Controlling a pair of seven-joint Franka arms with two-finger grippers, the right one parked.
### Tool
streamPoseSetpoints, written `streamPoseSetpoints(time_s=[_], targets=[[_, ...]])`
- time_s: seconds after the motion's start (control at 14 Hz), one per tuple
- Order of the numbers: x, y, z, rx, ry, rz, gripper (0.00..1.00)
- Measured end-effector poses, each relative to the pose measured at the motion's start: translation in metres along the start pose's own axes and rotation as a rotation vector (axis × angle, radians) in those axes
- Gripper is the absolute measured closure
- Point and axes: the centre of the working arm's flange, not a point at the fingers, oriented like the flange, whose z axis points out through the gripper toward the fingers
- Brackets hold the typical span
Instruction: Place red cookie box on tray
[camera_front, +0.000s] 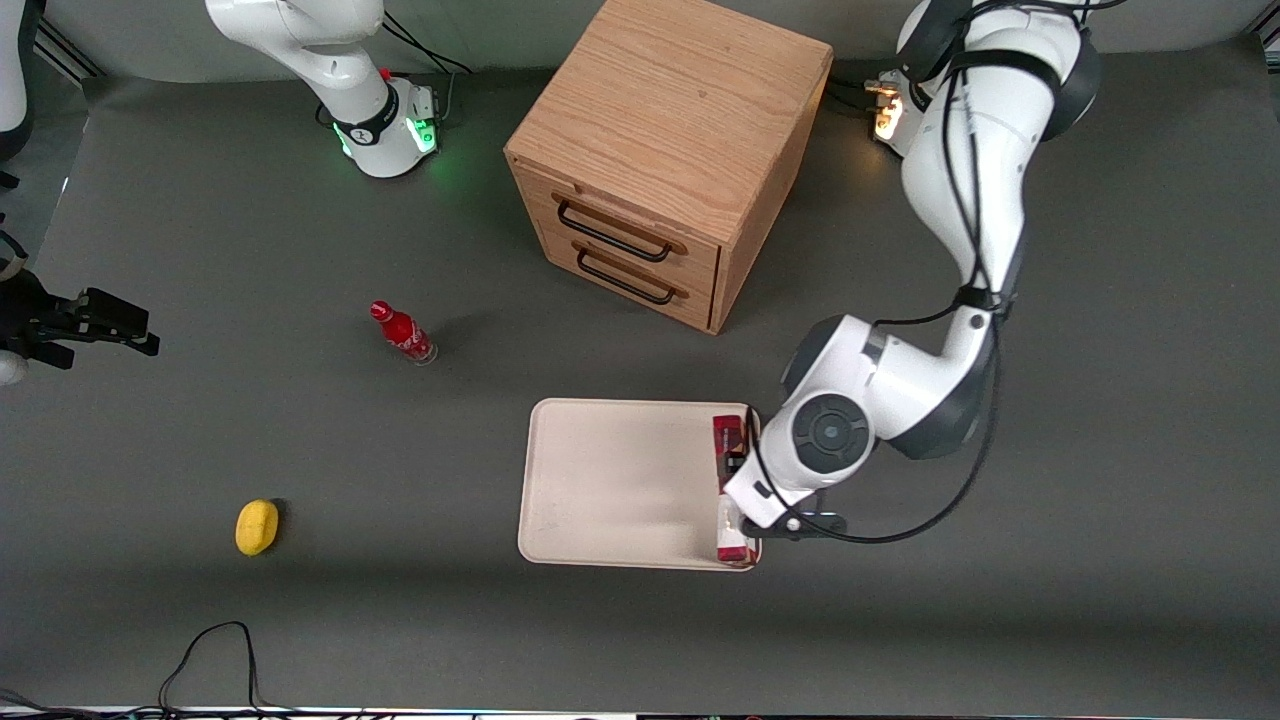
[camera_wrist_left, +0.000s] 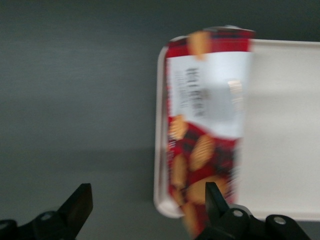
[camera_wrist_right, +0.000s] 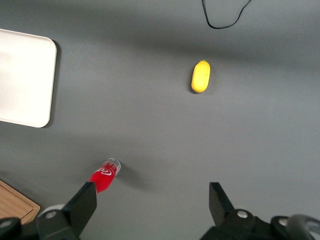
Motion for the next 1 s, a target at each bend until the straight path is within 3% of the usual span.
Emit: streamPoseSetpoints(time_s=[0.14,0.36,0.57,0.79,1.0], targets=[[0.0,-0.041,-0.052,0.006,-0.019,0.02,0.0],[-0.002,-0.119,-0.122,-0.044,-0.035,0.087,0.0],[-0.006,-0.25,-0.176,-0.086,-0.029,0.112,0.0],[-0.032,-0.334,-0.203,-0.046,-0.021,0.062,0.0],[-0.063,-0.344,-0.205,0.017,-0.008,0.046,0.0]])
